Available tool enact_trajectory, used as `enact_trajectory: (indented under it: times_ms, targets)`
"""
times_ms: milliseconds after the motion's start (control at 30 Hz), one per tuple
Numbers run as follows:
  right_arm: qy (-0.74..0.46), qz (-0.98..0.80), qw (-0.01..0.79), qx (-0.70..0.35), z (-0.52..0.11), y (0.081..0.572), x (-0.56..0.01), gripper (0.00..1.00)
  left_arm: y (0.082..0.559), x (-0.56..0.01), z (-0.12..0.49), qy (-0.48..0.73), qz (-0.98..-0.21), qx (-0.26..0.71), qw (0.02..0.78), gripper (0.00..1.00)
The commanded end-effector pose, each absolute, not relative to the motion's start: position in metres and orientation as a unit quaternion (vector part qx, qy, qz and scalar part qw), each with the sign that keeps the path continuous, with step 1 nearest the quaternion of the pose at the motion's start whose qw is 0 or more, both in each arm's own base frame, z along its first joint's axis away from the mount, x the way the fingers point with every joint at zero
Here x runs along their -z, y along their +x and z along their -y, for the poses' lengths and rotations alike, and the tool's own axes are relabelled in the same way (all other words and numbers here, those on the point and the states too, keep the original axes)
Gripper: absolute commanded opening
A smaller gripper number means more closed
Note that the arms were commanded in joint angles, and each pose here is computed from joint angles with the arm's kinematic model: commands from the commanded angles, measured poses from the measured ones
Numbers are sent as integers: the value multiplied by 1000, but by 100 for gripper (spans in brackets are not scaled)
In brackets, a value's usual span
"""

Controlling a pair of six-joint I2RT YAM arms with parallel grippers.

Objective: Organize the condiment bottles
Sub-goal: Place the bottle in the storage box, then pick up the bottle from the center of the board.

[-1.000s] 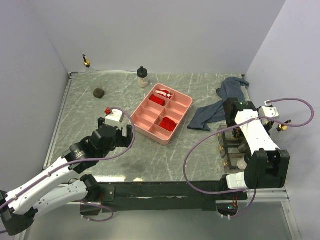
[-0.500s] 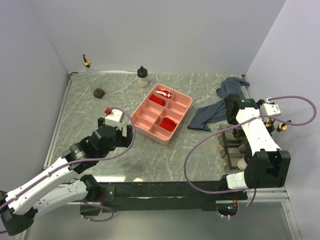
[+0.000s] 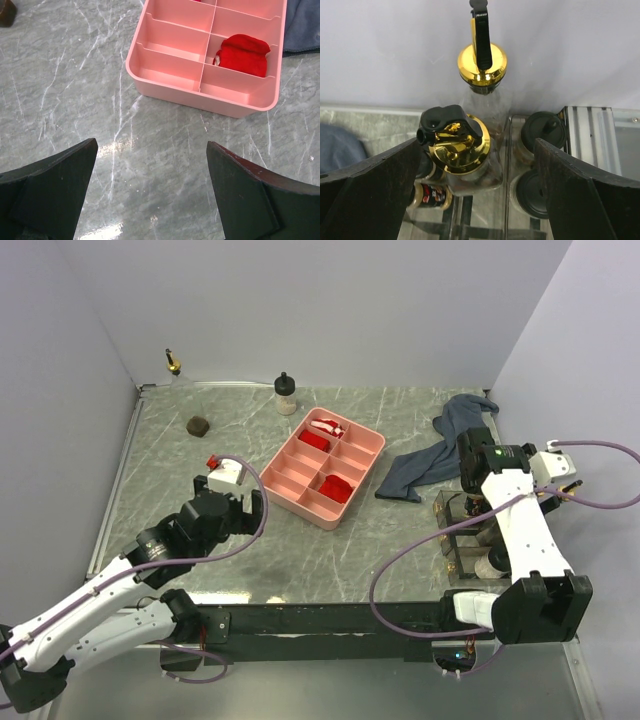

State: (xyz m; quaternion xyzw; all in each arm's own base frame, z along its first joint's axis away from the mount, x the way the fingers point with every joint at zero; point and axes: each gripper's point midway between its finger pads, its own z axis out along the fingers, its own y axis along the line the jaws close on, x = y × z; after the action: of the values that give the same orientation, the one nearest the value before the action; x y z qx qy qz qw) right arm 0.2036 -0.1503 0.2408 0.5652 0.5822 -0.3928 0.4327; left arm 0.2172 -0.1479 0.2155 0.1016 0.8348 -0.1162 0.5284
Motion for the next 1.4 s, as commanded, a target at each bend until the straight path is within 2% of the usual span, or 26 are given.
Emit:
enact_trajectory:
  times_ms: [0, 300, 533, 633, 767, 833, 1000, 1133, 1167, 1233, 1367]
  targets:
    - [576, -586, 445, 356, 143, 208, -253, 100, 219, -228, 148, 98, -822, 126, 547, 97]
    - [540, -638, 462, 298, 111, 228, -257, 100, 218, -231, 147, 97, -819, 131, 550, 97]
    - [468, -711, 495, 174, 46, 273, -267, 100, 217, -234, 146, 95, -816, 135, 554, 97]
    - [396, -753, 518, 86, 1, 302, -272, 100, 218, -234, 146, 92, -816, 133, 554, 97]
    - [217, -810, 539, -77, -78, 333, -276, 100, 218, -234, 144, 87, -817, 131, 554, 97]
    - [105, -816, 540, -175, -126, 334, -280, 99, 218, -238, 146, 81, -814, 141, 557, 97]
    - [-38, -798, 528, -288, -185, 319, -289, 98, 226, -273, 166, 59, -786, 198, 583, 97]
    - [-111, -786, 519, -316, -202, 308, -280, 96, 267, -308, 173, 8, -760, 172, 626, 97]
    - [-112, -786, 522, -313, -201, 308, -278, 96, 285, -295, 182, 13, -774, 147, 616, 97]
    - [-111, -776, 536, -314, -198, 306, -281, 99, 319, -315, 178, -6, -771, 129, 624, 97]
    - [-110, -756, 573, -296, -186, 300, -297, 100, 409, -322, 197, -11, -779, 135, 612, 97]
